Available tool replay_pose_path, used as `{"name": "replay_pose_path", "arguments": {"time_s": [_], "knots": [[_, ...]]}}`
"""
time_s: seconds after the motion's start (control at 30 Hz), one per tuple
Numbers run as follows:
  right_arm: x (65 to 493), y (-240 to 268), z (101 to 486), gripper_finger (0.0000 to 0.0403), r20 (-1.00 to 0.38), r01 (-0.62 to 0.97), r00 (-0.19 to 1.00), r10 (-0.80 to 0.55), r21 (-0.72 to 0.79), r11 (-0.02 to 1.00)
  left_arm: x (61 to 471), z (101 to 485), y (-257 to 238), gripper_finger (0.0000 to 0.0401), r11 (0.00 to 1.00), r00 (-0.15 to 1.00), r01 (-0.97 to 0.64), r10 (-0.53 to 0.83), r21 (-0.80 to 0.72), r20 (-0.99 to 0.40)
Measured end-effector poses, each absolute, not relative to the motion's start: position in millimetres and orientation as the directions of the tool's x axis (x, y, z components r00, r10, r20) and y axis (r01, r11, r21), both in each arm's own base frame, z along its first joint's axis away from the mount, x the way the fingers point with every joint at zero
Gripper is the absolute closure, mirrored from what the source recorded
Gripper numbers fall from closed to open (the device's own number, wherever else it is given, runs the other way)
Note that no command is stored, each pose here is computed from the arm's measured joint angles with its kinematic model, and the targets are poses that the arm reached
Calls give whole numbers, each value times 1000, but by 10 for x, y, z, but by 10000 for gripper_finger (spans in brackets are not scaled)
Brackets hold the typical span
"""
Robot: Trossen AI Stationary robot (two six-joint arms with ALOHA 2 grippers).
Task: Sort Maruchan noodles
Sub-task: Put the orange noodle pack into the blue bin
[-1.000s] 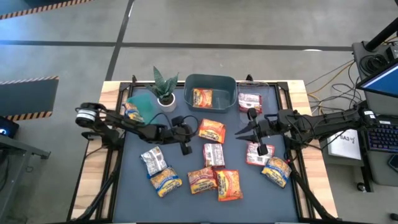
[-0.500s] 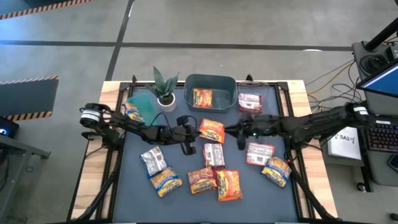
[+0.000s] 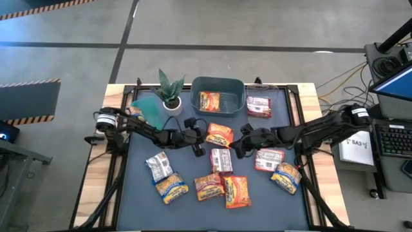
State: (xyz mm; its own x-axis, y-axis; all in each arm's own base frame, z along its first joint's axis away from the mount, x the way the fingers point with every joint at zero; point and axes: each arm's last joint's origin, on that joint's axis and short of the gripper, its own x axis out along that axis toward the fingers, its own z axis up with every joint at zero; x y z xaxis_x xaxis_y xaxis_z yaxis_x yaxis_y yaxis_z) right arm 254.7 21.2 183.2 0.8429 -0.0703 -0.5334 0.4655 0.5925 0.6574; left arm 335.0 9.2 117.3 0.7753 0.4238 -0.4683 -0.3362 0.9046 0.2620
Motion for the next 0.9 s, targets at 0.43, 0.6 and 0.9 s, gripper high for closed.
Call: {"name": "replay_pose_path", "arguments": {"time_s": [0.43,0.6,0.9], "knots": [[2599,205,1621,260,-608,573,786,-113,646,504,3385,1026,148,401,904,773,-345,427,254,-469],[2625,207,1494,228,-648,621,752,-121,635,459,3387,952,146,401,902,762,-359,431,239,-483],[2640,183,1399,184,-666,673,721,-193,606,423,3322,854,148,401,901,701,-358,434,247,-566]]}}
